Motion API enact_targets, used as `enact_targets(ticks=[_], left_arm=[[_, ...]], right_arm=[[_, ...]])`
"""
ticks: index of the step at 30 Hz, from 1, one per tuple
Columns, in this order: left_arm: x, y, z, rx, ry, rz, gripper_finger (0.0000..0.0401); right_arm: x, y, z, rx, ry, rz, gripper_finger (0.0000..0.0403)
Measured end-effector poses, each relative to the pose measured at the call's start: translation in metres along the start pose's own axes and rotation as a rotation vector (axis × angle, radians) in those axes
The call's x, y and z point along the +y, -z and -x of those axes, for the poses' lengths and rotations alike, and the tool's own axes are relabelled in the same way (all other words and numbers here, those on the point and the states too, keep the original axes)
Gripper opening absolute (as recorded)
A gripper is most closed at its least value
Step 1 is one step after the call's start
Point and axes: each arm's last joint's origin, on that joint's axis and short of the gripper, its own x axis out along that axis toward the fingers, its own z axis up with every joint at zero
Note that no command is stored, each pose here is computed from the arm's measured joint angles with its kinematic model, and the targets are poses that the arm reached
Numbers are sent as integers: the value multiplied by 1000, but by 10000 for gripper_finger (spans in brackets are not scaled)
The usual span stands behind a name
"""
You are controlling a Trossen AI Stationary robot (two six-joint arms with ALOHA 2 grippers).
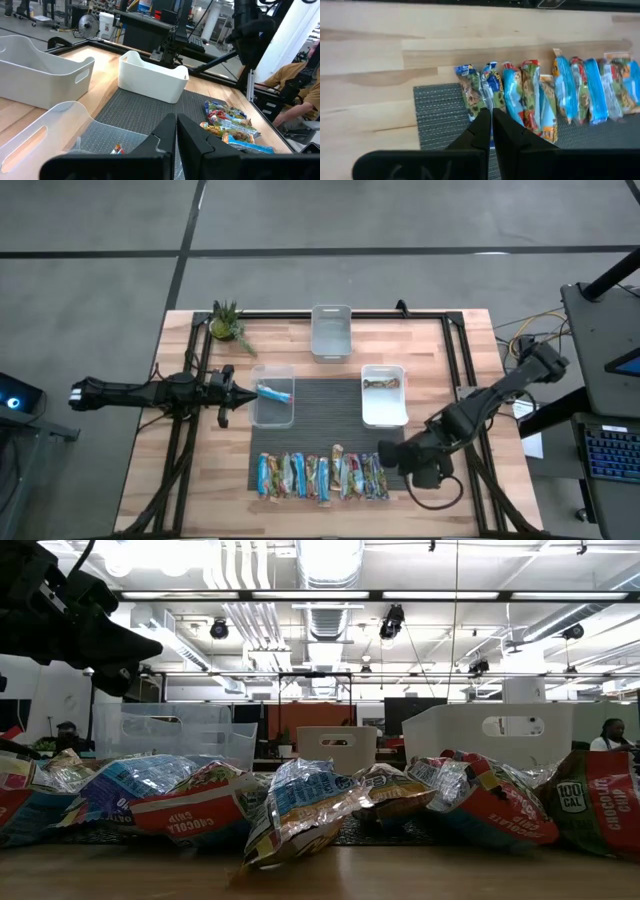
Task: Pick and place Granola Bars by type
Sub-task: Put the blue granola bar into the gray bin
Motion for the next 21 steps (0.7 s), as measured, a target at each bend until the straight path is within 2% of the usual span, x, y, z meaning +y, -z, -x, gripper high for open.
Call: enact_targets(ticks=[7, 14, 21], left_arm=[[0, 0, 0, 0, 1, 0, 0], [0, 0, 0, 0, 0, 0, 0], [0, 0, 0, 0, 1, 0, 0]], right_arm=[[-7, 0, -18, 47, 22, 58, 9], [-9, 3, -38, 97, -33, 62, 11], [-10, 6, -53, 130, -68, 48, 61]])
